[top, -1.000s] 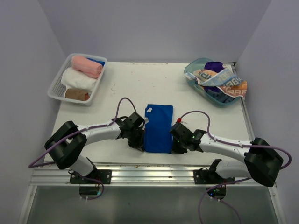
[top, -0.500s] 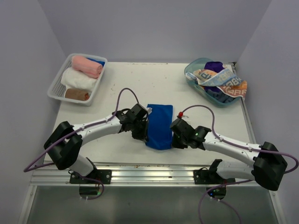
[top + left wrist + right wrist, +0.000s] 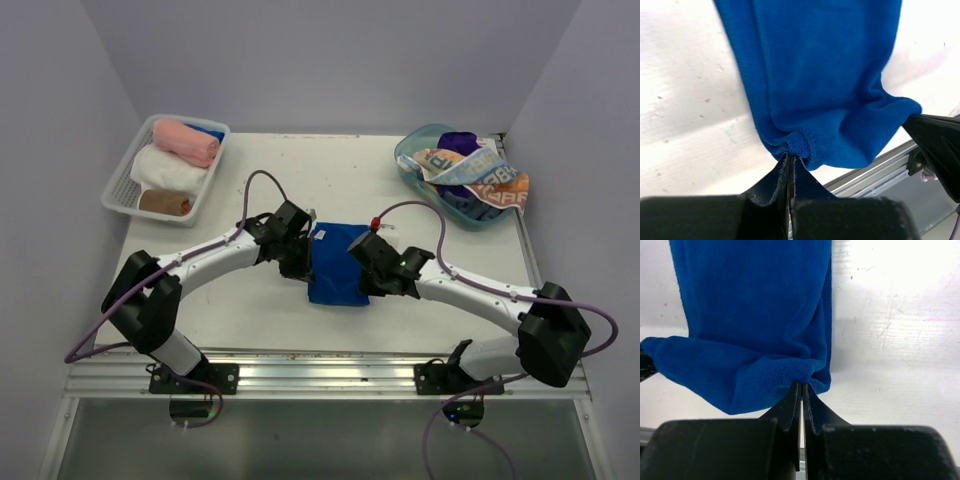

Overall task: Roll the towels
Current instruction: Roll the towel

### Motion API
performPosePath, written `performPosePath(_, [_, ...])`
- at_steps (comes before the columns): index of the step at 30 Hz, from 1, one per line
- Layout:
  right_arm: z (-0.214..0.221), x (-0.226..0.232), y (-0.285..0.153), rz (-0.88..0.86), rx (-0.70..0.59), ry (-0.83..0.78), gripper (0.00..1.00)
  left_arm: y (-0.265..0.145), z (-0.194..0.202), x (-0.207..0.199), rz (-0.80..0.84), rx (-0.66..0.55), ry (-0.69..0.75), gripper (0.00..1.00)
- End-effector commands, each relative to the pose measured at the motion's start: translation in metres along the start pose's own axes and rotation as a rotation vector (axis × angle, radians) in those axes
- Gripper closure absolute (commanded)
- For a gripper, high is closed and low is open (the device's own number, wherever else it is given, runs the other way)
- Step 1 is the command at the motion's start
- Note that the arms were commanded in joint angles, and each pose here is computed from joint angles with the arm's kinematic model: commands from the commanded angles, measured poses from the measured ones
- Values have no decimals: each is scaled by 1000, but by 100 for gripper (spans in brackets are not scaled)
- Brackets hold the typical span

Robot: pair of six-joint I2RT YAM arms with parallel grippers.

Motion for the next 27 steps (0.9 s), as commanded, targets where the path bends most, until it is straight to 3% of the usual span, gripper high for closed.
performPosePath(1, [-22, 1, -1, 29, -58, -11, 100, -4, -17, 1, 20, -21, 4, 100])
performPosePath(19, [-36, -9, 55, 157, 5, -3, 100, 37, -33, 27, -74, 20, -33, 100])
performPosePath(27, [-47, -1, 38, 119, -13, -10, 80, -10, -61, 26, -169, -107, 66, 67])
Point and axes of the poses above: each gripper's point midway between its finger pads, its own y axis out along the fingers, its own x axis along the line the jaws close on, z = x × y, the point moved 2 cm from there along -y, back along the fingers
